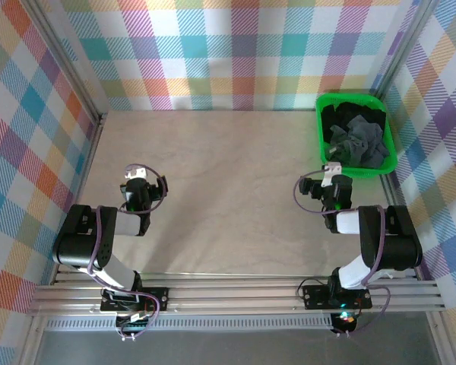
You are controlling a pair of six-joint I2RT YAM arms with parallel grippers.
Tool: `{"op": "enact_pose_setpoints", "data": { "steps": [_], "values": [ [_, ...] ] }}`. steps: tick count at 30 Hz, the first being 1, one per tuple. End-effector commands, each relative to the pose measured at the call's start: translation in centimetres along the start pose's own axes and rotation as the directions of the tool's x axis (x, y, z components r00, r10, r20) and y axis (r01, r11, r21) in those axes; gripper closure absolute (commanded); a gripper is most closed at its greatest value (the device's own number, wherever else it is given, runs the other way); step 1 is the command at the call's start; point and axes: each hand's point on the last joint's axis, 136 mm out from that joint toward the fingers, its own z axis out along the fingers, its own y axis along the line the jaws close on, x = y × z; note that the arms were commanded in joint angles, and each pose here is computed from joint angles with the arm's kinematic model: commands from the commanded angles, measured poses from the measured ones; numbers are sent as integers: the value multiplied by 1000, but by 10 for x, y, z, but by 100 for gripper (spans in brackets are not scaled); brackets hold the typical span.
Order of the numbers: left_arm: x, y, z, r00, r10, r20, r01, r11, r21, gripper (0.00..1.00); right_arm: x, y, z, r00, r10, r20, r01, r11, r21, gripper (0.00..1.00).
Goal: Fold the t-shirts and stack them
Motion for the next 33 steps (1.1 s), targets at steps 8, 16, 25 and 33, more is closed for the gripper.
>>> {"op": "enact_pose_setpoints", "data": {
  "steps": [8,16,25,33],
  "values": [
    [-8,-1,-3,1000,8,28,-7,1000,-4,0,-18,3,0,998,-16,54,17,1000,-16,0],
    [-8,-1,-3,1000,8,27,-8,1000,-2,0,-18,3,0,998,-16,53,17,1000,-17,0],
    [-112,-24,-69,965,62,254,-46,997,-66,0,-145,27,-52,993,82,80,-86,995,49,0],
    [-217,-18,-95,857,-506,-101,501,863,-69,0,-263,7,-79,882,468,50,-471,879,78,2]
  ]
}}
